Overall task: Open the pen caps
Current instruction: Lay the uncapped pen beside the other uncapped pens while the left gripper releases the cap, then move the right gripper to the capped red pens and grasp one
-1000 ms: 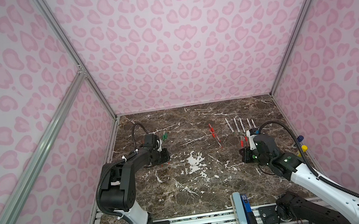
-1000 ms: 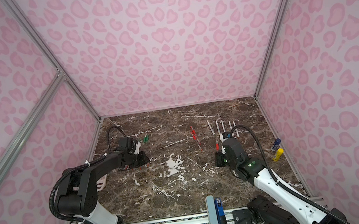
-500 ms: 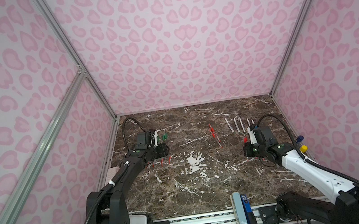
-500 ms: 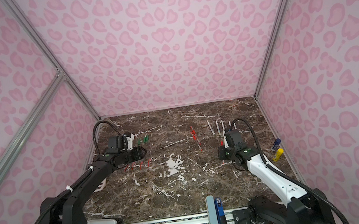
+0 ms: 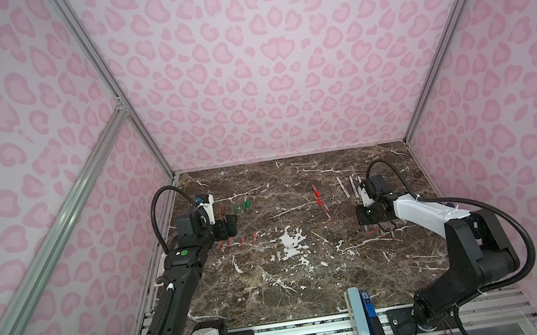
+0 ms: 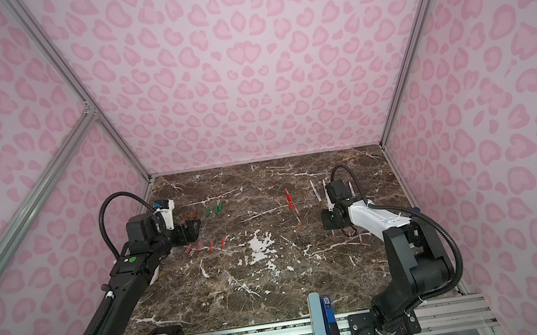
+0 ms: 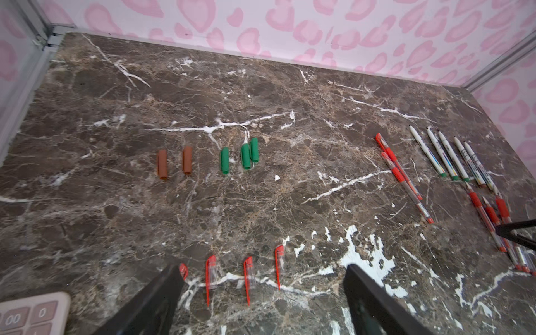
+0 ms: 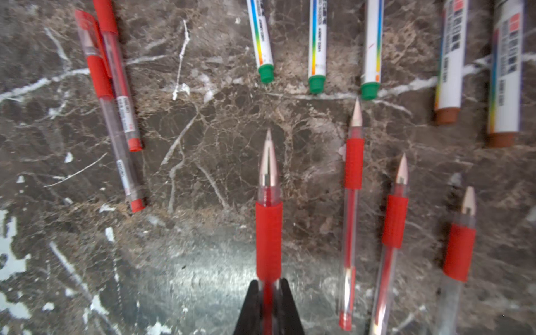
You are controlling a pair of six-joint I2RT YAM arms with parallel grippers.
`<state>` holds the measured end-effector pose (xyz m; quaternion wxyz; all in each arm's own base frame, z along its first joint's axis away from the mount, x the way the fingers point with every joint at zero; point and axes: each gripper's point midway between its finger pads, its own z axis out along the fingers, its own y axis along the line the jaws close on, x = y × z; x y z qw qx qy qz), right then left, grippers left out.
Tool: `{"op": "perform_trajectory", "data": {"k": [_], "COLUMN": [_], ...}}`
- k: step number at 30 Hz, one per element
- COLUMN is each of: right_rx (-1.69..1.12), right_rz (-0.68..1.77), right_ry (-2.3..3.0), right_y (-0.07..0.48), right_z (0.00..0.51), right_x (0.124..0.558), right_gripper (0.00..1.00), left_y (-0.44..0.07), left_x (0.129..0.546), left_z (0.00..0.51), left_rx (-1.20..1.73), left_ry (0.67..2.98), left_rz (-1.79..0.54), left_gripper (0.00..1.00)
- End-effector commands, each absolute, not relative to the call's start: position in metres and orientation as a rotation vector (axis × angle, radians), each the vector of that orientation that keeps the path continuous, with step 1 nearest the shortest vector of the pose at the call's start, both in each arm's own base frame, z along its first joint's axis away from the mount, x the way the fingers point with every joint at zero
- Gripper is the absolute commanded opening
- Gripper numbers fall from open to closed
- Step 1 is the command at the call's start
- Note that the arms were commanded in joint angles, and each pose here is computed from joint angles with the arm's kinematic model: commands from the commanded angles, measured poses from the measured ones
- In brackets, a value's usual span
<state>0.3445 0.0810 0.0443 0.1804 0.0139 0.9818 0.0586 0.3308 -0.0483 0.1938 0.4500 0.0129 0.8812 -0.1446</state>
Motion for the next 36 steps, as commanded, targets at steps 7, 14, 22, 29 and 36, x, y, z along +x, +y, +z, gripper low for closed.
{"op": "perform_trajectory", "data": {"k": [7,14,22,29,36], "right_rx": [0.028,0.029,0.024,0.01,-0.108], "right_rz": [0.018,-0.035,-0.03,0.033,0.111], "right_ry": [2.848,2.879,2.866,2.789,2.733], "right_y": [0.069,0.064,0.064,0.073,0.115], "right_z": [0.013,0.003,0.015,0.057,0.082], "right_x": [0.365,0.365,0.363,0.367,0.377], "right_gripper": [0.03,0.15,0.28,0.31,0.32], "left_y": [-0.045,-0.043,-0.04,-0.039,-0.037], "left_x": [0.335,0.335,0.336,0.335,0.335], "left_z": [0.21,0.21,0.21,0.21,0.211], "left_rx": [0.076,0.068,0.04,0.037,0.031], "left_ry": [2.105,2.106,2.111,2.108,2.103], "left_rz": [-0.355,-0.349,-0.361,-0.359,-0.363], "left_gripper": [0.96,0.99,1.0,1.0,1.0]}}
